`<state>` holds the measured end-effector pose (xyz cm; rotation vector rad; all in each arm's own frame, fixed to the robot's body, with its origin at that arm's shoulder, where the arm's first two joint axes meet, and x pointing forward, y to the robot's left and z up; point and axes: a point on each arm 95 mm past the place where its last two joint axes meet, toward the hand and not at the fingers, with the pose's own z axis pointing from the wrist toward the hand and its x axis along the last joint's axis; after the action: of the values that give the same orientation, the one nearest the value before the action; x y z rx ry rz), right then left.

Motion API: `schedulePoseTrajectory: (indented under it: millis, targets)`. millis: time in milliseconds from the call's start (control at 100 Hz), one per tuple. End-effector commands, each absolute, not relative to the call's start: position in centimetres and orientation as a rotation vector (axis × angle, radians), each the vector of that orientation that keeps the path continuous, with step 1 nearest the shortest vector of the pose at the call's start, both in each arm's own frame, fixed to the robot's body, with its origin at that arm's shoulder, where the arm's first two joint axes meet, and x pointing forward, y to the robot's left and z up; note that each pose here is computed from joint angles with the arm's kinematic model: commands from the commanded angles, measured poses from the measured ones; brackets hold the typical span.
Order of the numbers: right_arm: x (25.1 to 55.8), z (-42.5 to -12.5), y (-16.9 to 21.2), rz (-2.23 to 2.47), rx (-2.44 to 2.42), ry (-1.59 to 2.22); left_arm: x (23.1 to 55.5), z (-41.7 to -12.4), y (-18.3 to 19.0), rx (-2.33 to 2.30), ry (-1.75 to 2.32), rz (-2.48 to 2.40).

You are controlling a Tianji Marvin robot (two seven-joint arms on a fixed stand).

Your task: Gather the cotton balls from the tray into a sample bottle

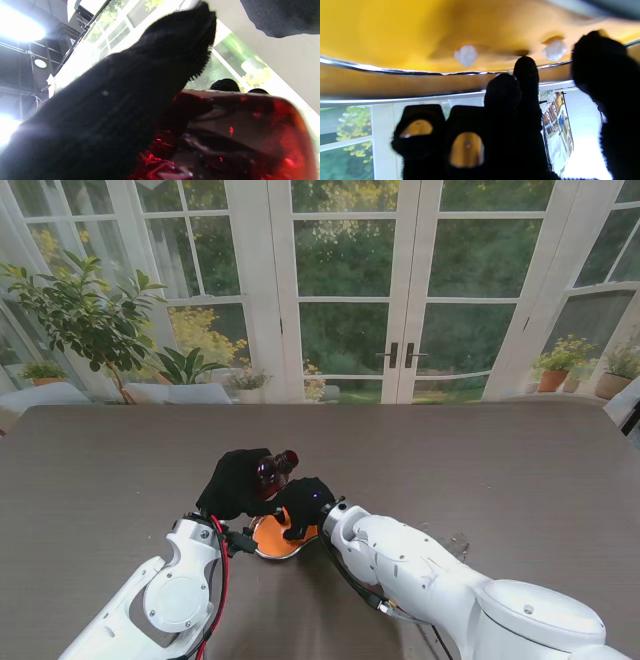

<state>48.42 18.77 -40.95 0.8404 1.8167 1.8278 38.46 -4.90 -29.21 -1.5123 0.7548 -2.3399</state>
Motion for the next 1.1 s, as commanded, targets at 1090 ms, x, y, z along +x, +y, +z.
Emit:
schedulePoseTrajectory:
  millis: [1090]
  targets:
    - [47.7, -42.5, 18.6, 1.850, 0.868, 1.872, 38.3, -29.3, -5.2, -1.532, 0.774, -2.343]
